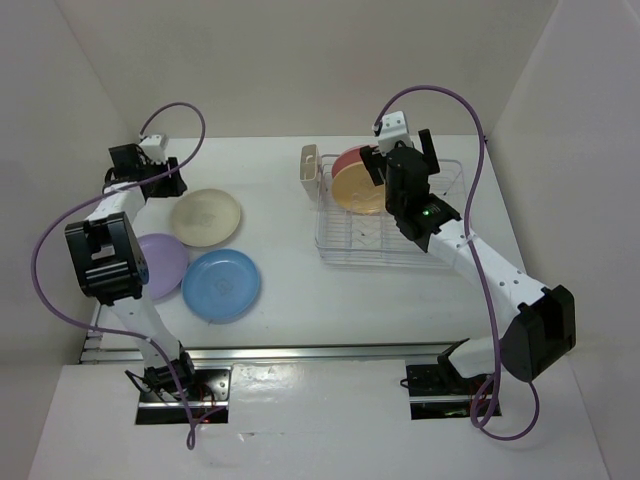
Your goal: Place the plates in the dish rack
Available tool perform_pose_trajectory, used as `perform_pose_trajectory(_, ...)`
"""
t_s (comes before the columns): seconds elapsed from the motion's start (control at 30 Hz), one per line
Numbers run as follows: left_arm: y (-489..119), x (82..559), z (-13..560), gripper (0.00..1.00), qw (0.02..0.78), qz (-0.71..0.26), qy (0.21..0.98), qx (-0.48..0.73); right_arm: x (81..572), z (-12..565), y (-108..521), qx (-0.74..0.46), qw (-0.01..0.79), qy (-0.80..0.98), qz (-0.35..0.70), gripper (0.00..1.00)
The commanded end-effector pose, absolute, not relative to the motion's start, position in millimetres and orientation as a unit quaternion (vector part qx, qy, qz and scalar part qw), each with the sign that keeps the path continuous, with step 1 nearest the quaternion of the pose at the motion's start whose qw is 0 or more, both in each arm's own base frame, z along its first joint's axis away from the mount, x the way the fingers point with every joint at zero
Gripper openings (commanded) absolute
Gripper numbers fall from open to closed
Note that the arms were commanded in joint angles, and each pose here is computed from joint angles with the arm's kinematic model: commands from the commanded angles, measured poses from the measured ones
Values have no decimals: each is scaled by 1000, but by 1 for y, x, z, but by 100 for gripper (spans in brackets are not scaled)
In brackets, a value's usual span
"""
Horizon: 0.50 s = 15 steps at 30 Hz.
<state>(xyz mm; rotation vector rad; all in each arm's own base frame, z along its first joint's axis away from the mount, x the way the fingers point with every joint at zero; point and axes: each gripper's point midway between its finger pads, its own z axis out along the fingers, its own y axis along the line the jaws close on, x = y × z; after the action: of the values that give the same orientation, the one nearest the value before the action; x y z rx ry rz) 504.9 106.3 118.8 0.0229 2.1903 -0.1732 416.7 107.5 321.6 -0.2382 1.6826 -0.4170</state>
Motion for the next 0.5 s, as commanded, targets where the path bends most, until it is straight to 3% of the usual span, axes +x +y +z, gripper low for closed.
perform_pose_trajectory(0.0, 119, 509, 95, 65, 433, -56, 900, 5, 413, 351, 110, -87, 670, 719, -164, 100)
perform_pose_trajectory(0.47, 112, 499, 44, 63, 386, -80, 919, 10, 419, 347, 114, -91, 664, 723, -166, 100)
